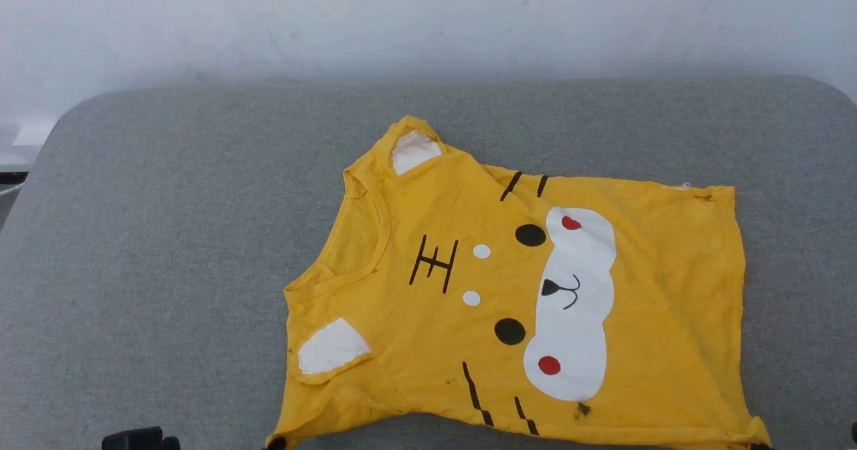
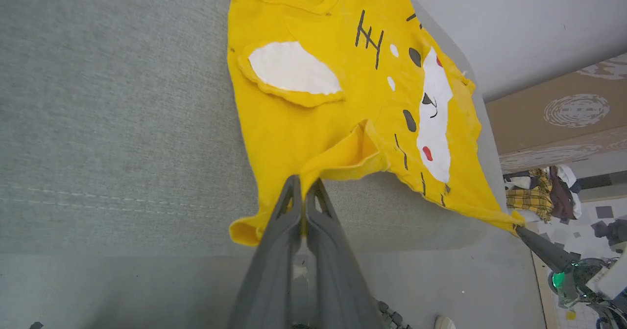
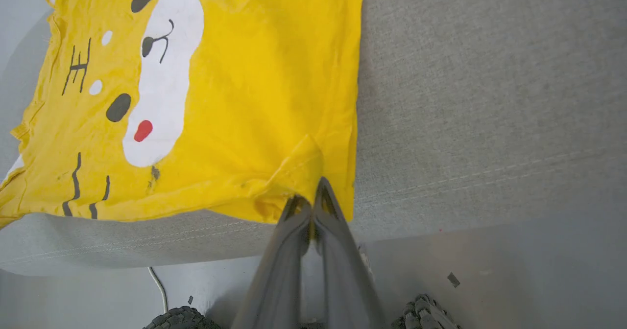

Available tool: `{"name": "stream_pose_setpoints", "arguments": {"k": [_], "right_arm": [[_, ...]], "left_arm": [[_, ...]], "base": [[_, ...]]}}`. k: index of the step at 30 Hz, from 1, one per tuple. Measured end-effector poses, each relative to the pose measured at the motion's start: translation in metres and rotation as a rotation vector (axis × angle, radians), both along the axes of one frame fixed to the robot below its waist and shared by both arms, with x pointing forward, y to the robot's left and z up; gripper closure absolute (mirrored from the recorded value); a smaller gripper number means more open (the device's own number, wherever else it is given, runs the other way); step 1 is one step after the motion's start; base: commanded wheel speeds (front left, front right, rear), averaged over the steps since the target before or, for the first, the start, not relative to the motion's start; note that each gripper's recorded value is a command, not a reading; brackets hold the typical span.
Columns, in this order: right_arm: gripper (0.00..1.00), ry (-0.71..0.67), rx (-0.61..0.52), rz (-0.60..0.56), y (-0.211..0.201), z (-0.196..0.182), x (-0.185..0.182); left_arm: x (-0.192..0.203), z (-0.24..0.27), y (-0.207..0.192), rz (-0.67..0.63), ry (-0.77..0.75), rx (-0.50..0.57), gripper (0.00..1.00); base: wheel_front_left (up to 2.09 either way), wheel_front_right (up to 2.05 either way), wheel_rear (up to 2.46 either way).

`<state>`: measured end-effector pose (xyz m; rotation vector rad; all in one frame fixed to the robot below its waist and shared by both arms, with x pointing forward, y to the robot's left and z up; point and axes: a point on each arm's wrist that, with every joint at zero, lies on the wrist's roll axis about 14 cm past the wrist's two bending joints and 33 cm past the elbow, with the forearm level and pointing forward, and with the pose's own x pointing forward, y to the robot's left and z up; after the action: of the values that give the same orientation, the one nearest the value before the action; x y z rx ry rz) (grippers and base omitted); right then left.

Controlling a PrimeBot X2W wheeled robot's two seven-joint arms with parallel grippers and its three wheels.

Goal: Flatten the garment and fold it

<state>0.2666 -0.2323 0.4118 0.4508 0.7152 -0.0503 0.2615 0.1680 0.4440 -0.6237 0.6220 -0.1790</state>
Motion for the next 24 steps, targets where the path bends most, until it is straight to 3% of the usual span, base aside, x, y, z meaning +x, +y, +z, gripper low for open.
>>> {"name": "stream_pose_setpoints", "arguments": {"k": [6, 17, 24], "right_arm": [[1.0, -0.07, -0.044, 0.013, -0.003, 0.013, 0.021], [1.0, -0.214, -0.129, 0.105, 0.006, 0.036, 0.109], [1.0, -0.231, -0.176, 0.145, 0.004, 0.033, 0.159]], "left_arm": [[0.027, 0.021, 0.007, -0.008, -0.12, 0.081, 1.0], [0.122, 0.065, -0.014, -0.153, -0.363, 0.192, 1.0], [0.177, 0.054, -0.023, -0.229, -0.375, 0.246, 1.0]], "base": [[0.0, 0.0, 0.0], [0.0, 0.0, 0.0], [0.0, 0.0, 0.0]]}}
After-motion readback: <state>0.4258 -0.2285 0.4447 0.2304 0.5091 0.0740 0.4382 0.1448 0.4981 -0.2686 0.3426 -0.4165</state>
